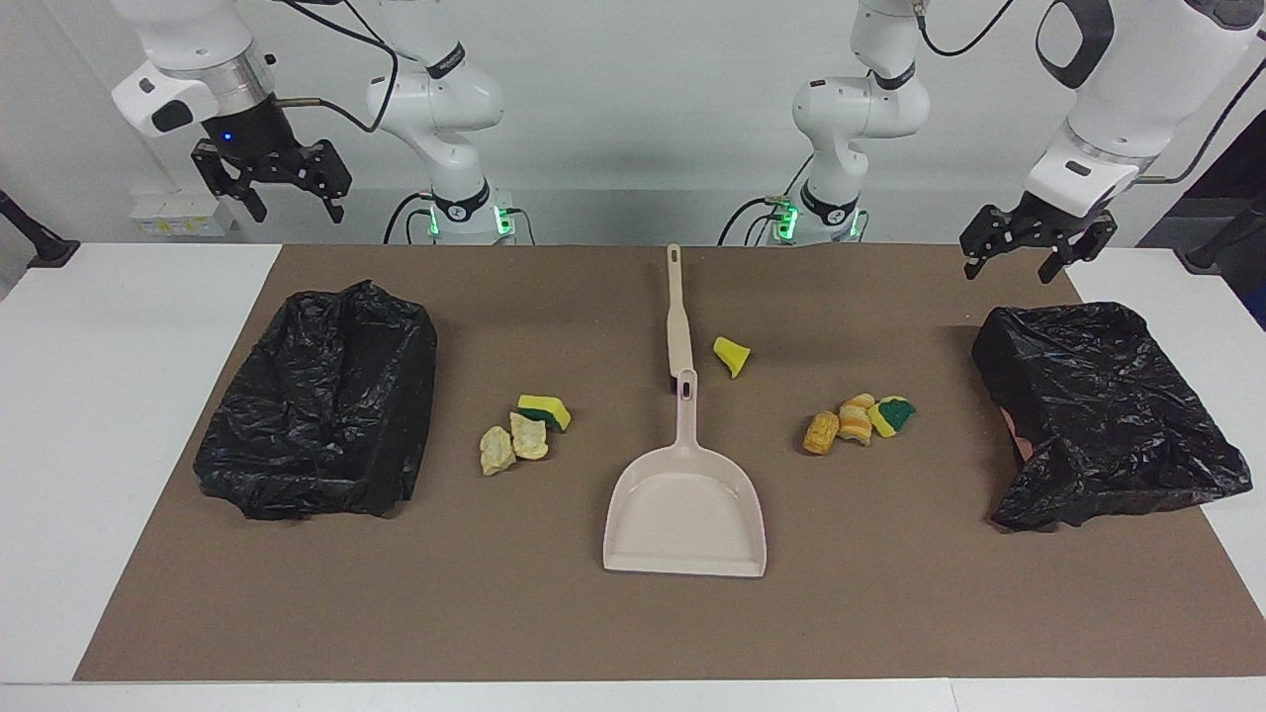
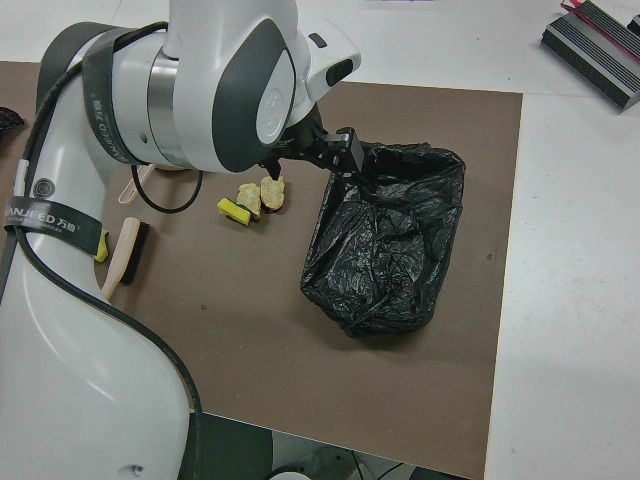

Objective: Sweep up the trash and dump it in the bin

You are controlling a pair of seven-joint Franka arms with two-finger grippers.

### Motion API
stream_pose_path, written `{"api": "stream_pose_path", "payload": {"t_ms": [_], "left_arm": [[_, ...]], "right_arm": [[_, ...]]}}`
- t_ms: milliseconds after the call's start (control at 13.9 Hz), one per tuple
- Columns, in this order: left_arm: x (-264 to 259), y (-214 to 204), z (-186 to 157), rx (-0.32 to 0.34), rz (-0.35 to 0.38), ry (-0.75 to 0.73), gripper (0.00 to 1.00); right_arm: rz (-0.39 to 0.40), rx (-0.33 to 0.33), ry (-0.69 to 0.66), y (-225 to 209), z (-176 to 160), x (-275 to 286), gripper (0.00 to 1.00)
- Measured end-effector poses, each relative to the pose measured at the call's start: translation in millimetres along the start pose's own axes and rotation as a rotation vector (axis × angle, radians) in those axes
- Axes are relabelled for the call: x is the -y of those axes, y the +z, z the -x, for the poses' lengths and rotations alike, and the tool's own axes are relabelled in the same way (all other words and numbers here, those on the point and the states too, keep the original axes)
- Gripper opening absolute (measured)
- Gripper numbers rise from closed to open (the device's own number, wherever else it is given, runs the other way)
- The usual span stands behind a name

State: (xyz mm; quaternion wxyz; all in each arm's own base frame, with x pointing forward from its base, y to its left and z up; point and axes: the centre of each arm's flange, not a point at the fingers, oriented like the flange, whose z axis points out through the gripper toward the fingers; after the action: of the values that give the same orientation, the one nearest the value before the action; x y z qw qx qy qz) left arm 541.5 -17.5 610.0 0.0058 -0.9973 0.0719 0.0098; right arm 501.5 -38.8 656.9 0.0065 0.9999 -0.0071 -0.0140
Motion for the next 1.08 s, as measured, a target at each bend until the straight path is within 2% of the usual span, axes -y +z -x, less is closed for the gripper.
{"api": "stream_pose_path", "payload": {"t_ms": [216,433,649,865,1082], "left_arm": [[-6,13,1,0.027,0.003,0.012,1.00],[-37,28,-1,0.044,0.002,0.072,1.00],[-76,47,1,0.043,0.001,0.138,1.00],[-127,70,15,0.035,0.004,0.179,1.00],[-201,102,39,0.039,-0.001,0.232,1.00]], "right_arm": [[0.001,0.001,-0.007,0,0,3,1.00],[0.003,0.018,-0.039,9,-3,26,1.00],[0.011,0.010,-0.038,26,-15,95,1.00],[0.014,0.004,-0.023,68,-37,167,1.00],[-0.049,0.034,0.009,110,-57,206,1.00]]}}
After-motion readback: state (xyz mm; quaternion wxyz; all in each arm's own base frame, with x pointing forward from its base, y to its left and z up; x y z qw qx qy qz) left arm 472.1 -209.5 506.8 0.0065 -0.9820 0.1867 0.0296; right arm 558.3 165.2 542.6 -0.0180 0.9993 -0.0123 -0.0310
